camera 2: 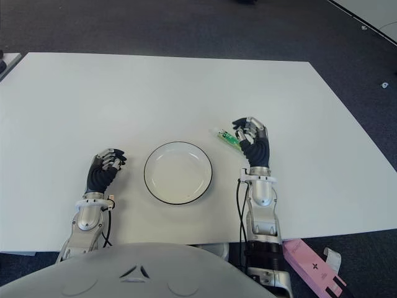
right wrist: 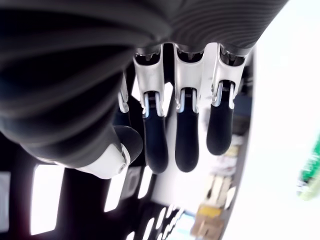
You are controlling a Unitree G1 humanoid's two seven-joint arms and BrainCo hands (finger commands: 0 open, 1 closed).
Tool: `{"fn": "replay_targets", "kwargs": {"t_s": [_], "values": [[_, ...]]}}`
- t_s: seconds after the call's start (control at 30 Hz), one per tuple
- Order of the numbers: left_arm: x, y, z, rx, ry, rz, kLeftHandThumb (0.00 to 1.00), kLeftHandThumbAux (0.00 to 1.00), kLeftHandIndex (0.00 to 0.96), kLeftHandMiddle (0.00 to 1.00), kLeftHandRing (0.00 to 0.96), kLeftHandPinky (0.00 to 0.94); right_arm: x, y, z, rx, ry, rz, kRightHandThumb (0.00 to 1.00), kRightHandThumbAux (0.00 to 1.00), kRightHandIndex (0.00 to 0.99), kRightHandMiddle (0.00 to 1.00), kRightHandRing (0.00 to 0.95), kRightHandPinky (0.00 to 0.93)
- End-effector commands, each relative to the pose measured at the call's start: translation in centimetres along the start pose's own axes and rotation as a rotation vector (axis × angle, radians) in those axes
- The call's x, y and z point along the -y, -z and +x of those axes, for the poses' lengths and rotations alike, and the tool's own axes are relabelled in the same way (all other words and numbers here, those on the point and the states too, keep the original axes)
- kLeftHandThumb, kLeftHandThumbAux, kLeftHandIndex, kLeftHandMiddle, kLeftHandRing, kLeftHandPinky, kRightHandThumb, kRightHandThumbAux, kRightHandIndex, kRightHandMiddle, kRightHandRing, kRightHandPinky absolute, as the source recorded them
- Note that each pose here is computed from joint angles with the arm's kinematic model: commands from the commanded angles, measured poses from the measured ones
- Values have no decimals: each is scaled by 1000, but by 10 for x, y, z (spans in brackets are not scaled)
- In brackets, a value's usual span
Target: Put the toothpaste on the table into the plate.
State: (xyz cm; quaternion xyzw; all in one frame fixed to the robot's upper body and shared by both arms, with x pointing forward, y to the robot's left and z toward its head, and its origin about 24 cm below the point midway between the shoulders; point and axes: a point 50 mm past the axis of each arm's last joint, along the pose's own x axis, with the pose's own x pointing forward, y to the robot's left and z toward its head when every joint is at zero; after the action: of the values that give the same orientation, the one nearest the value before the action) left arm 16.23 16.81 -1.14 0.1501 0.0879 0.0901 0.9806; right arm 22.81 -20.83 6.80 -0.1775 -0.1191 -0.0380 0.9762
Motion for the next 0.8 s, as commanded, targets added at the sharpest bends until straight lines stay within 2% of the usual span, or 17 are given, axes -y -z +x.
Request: {"fn": "replay_targets", "kwargs": {"t_s": [0.03,0.2,0.27,0.47,0.73,0.8], "values": [[1,3,0,-25,8,14,698,724,426,498,512,521,16,3,14,-7,-58,-129,558,613,146,90,77,91],[0,4,-1,-24,6,17,698,723,426,494,508,518,20,1,31,41,-89,-305,536,519,50,16,13,15],[-1,5,-1,-25,3,21,698,723,426,497,513,527,21,-1,40,62,-110,-373,535,433,20,6,5,6],[-1,7,-1,-36,-3,18,699,723,426,511,528,538,18,-4,50,75,-160,-455,536,295,2,0,0,0],[-2,6,-4,-37,-9,16,700,723,427,507,518,518,14,6,67,-7,-226,-570,540,150,0,0,0,0],[-2,6,-4,-39,-11,18,699,723,426,504,516,520,11,17,72,-51,-252,-604,545,127,0,0,0,0]]}}
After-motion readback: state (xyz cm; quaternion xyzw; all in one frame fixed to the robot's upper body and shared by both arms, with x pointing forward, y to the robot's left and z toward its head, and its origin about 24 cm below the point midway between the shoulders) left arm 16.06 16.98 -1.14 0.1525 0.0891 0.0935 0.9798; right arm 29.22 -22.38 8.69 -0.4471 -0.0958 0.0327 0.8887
